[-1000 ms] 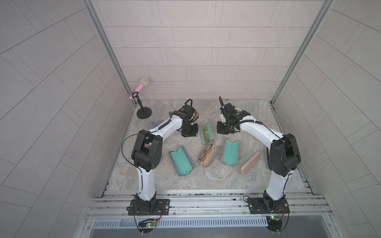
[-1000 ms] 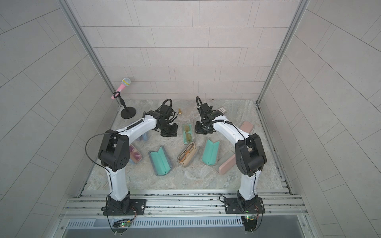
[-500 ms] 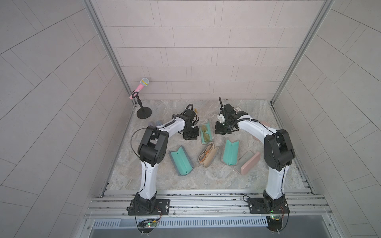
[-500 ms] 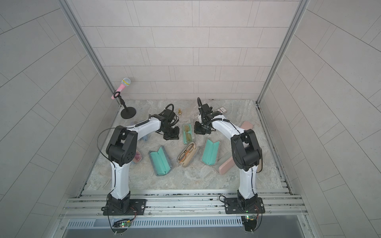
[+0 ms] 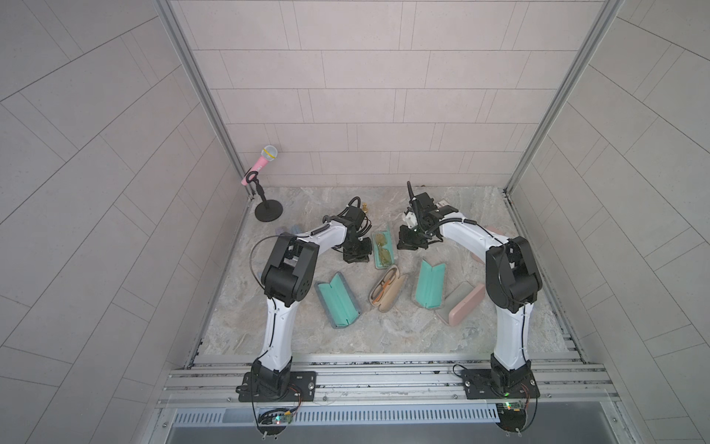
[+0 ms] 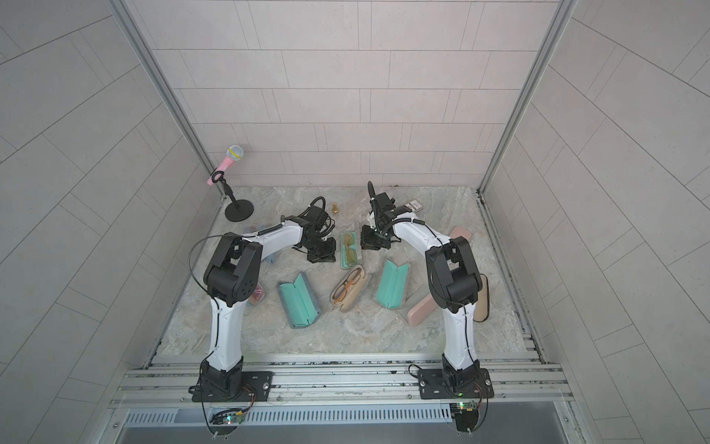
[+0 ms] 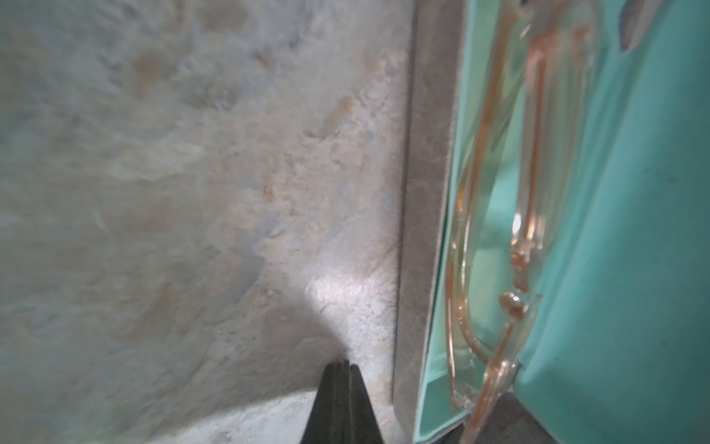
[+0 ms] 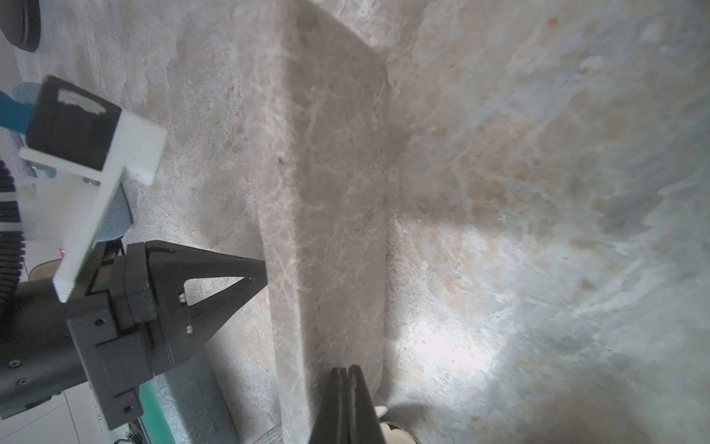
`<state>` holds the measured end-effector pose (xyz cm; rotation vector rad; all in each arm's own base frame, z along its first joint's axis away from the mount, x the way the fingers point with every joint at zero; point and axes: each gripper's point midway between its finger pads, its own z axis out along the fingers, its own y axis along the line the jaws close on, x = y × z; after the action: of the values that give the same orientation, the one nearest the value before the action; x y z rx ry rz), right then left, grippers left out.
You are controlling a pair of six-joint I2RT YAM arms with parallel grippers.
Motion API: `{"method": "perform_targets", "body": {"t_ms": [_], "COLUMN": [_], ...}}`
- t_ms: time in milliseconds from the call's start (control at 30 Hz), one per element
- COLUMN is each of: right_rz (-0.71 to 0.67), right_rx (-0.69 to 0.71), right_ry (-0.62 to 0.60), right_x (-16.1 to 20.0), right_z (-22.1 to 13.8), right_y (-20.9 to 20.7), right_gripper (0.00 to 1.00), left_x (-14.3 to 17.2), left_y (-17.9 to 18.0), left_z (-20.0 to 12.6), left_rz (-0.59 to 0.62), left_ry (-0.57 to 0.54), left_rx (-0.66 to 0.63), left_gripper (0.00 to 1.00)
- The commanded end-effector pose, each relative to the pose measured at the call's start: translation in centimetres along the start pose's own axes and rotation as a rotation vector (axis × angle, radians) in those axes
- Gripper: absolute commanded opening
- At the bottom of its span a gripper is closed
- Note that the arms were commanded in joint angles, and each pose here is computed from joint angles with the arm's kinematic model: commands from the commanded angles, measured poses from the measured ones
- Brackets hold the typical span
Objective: Close the glasses case
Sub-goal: Close the glasses case at the center of the board.
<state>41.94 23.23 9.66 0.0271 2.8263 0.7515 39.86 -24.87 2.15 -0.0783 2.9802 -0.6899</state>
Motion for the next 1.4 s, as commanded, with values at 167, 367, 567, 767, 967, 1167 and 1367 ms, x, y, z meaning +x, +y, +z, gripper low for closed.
{"method": "perform_targets", "body": {"t_ms": [167,367,567,767,967,1167,1367], "right_rz": [-0.034,-0.052,-0.057,-0.054,-0.053,-0.049,-0.062], "right_rx": [-0.032,-0.035,-0.033,-0.028,-0.026,-0.019,-0.028], "right_ry": [0.036,0.054,0.074,0.097,0.108,0.105,0.062], "right_x": [0.5,0.9,1.3,1.8,1.9,1.9,1.3], "right_z": [0.6,1.4,2.5,3.8,4.7,4.6,3.1], "right_y": [1.3,2.2,2.7,2.6,2.6,2.4,3.2], "right_gripper": [0.00,0.00,0.00,0.00,0.00,0.00,0.01], "left_x": [-0.6,-0.5,-0.3,-0.4,-0.2,-0.3,-0.7], "left_y": [-0.4,-0.9,-1.4,-1.4,-1.3,-1.4,-1.7], "left_z": [0.8,0.9,0.9,0.9,0.8,0.4,-2.0], "left_rz": [-0.013,-0.005,0.002,0.002,0.002,0.005,0.012], "left_ry": [0.002,0.000,0.001,-0.001,0.001,-0.008,-0.048], "left_rx": [0.018,0.025,0.031,0.032,0.031,0.031,0.019], "left_gripper": [0.00,0.00,0.00,0.00,0.00,0.00,0.00]}}
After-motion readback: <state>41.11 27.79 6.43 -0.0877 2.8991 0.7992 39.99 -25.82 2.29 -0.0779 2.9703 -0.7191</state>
